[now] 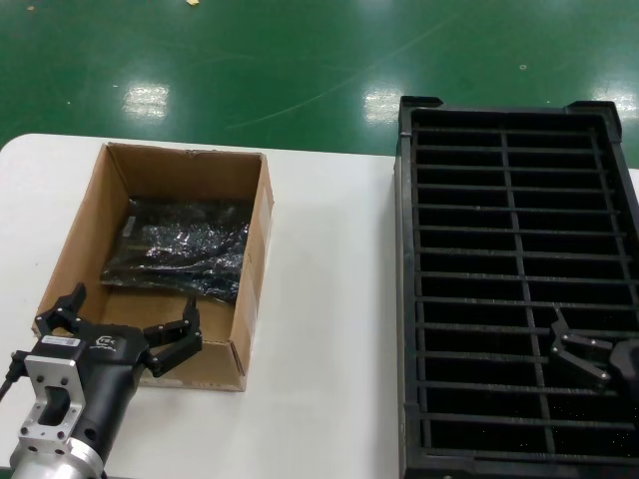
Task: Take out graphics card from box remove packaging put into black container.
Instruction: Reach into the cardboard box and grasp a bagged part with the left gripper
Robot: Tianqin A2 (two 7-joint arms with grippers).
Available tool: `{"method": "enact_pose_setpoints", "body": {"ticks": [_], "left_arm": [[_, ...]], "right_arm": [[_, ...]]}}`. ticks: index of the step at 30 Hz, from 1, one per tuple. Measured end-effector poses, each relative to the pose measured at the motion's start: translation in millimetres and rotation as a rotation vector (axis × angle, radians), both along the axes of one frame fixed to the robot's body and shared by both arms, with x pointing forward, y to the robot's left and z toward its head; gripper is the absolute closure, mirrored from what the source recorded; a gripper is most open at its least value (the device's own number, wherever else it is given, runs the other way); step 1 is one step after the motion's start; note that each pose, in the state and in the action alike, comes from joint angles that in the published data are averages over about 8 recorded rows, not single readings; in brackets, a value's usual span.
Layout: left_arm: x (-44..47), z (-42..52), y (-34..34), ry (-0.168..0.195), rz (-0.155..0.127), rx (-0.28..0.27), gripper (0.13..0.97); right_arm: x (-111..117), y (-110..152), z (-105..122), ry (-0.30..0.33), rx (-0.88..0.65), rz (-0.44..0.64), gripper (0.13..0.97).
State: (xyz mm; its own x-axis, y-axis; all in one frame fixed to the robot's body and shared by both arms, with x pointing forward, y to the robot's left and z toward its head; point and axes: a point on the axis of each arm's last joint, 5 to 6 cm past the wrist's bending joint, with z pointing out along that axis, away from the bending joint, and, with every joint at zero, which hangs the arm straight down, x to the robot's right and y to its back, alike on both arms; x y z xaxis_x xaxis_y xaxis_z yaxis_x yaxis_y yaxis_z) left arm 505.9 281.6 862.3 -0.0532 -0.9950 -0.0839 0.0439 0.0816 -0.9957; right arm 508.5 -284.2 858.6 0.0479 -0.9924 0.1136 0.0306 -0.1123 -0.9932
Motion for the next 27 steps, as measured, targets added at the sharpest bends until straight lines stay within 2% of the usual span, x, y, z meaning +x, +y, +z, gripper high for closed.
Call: {"method": "enact_pose_setpoints", "body": {"ticks": [10, 13, 15, 17, 21, 24, 27], "left_arm": [[0.5, 0.4, 0.2, -0.001, -0.001, 0.005, 0.132], [3.9, 3.7, 1.9, -0.01, -0.011, 0.035, 0.132], [9.1, 8.6, 4.4, -0.02, -0.027, 0.073, 0.132], [17.1, 16.0, 8.2, -0.033, -0.056, 0.13, 0.132], [39.8, 35.5, 18.9, -0.046, -0.138, 0.287, 0.132], [62.0, 50.4, 29.1, -0.032, -0.201, 0.439, 0.132], [86.1, 63.4, 41.0, 0.005, -0.245, 0.603, 0.132]], "right_arm": [[0, 0, 0, 0.0, 0.0, 0.0, 0.13], [0, 0, 0, 0.0, 0.0, 0.0, 0.13], [0, 0, 0, 0.0, 0.0, 0.0, 0.13], [0, 0, 0, 0.0, 0.0, 0.0, 0.13], [0, 0, 0, 0.0, 0.0, 0.0, 0.13], [0, 0, 0, 0.0, 0.0, 0.0, 0.13], [0, 0, 0, 0.0, 0.0, 0.0, 0.13]]}}
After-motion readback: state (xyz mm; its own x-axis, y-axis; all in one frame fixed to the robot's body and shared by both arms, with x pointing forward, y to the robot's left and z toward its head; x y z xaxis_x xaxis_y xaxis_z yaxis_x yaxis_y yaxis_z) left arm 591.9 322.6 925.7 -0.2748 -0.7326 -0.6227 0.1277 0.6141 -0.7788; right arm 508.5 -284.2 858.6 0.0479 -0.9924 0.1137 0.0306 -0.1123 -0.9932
